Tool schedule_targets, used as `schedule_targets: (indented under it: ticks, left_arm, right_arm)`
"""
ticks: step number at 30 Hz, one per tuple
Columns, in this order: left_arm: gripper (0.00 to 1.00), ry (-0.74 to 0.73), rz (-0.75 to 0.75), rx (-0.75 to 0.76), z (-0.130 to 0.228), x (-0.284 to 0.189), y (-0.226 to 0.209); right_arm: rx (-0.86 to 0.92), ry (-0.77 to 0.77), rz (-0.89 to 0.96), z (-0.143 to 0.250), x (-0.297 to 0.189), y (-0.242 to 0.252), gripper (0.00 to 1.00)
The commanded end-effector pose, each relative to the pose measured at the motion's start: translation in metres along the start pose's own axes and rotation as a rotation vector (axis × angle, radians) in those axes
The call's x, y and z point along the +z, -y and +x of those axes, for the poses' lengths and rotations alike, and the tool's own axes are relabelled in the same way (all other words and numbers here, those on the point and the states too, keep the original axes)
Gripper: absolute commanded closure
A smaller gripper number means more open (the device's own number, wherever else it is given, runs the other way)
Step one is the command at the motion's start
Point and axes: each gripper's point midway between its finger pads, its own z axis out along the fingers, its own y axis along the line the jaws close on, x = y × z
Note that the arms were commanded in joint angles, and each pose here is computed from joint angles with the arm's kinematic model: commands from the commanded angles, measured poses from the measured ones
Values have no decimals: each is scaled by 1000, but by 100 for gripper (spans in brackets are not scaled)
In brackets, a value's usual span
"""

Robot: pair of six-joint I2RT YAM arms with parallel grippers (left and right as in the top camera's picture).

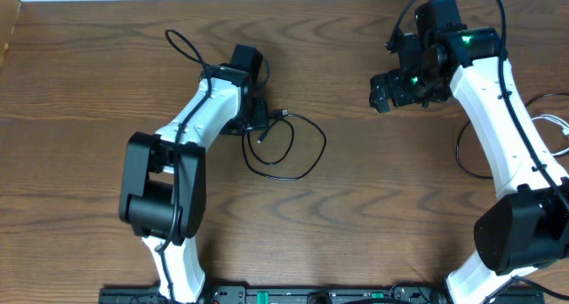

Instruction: Untangle cables

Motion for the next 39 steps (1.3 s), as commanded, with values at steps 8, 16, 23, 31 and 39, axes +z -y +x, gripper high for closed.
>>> schedule_targets:
  ticks: [8,16,23,31,39]
  left_arm:
    - [42,42,-100,10,-8,14,-16]
    - [43,-4,-81,-19,10,29,-16]
    - [81,-31,-69,-18,17,30,-15]
    - [93,18,-41,-21,5,-3,-10]
    - [93,231,355,9,-14,-136,45]
  right_arm:
    - [14,-16,9,4,3,0,1]
    - [15,-21,9,5,3,0,1]
    - [15,-21,9,5,3,0,1]
    - [14,-20,6,5,3,-1,1]
    - [-9,-18,-46,4,4,-16,1]
